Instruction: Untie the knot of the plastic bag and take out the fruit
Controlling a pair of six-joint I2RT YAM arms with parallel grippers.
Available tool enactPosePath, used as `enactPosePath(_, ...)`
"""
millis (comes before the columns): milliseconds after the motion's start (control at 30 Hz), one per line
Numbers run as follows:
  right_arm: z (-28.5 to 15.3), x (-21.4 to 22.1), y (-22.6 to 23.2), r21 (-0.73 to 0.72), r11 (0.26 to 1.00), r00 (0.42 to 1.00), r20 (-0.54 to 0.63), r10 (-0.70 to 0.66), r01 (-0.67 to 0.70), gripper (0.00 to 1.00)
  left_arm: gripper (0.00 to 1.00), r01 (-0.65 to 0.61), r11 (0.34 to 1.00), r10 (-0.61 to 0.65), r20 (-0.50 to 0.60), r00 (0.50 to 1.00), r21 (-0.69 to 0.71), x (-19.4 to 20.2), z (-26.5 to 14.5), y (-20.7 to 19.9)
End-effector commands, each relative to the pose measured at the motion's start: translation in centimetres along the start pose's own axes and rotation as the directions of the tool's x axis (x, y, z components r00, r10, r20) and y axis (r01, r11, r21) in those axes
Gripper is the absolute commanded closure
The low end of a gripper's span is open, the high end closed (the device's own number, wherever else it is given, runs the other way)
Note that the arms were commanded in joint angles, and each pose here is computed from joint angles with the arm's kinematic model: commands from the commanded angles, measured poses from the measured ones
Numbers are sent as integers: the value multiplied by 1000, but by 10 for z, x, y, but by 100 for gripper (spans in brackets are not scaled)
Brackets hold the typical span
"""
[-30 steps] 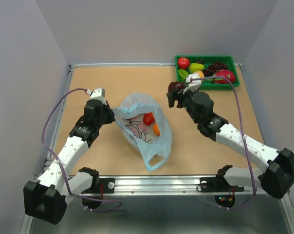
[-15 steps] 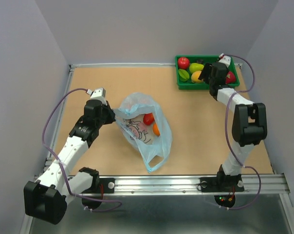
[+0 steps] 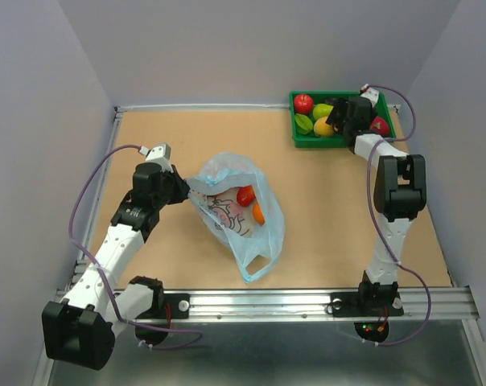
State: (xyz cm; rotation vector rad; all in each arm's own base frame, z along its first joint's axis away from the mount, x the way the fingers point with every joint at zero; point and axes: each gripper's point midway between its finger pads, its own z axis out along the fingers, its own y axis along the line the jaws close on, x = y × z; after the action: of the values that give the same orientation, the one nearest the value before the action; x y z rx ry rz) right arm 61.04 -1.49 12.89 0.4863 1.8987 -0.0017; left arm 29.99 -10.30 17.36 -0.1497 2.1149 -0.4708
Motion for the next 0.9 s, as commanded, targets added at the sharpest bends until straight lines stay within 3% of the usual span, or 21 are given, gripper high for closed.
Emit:
enactPosePath(0, -9, -58, -1, 43, 998, 990, 133, 47, -53, 0, 96, -12, 998, 10, 37, 999, 55, -10, -1, -9)
enactPosePath(333, -42, -82, 6, -12, 999, 986, 161, 33, -31, 0, 96, -13, 998, 11, 37, 999, 60, -9, -1, -9)
enactPosePath(467, -71, -86, 27, -147, 989, 990, 140, 16, 5, 0, 96, -13, 998, 11, 35, 999, 64, -9, -1, -10)
enactPosePath(667, -162, -77, 82, -395, 913, 991, 118, -58, 100, 2, 96, -12, 997, 10, 32, 999, 76, -8, -1, -12)
enactPosePath(700, -175, -51, 93, -429, 895, 992, 75, -99, 122, 2, 96, -13, 997, 10, 31, 999, 82, -8, -1, -13)
enactPosePath(867, -266, -27, 127, -558, 794, 970, 112, -218, 243, 4, 96, -8, 995, 6, 20, 1000, 98, -5, -1, -15)
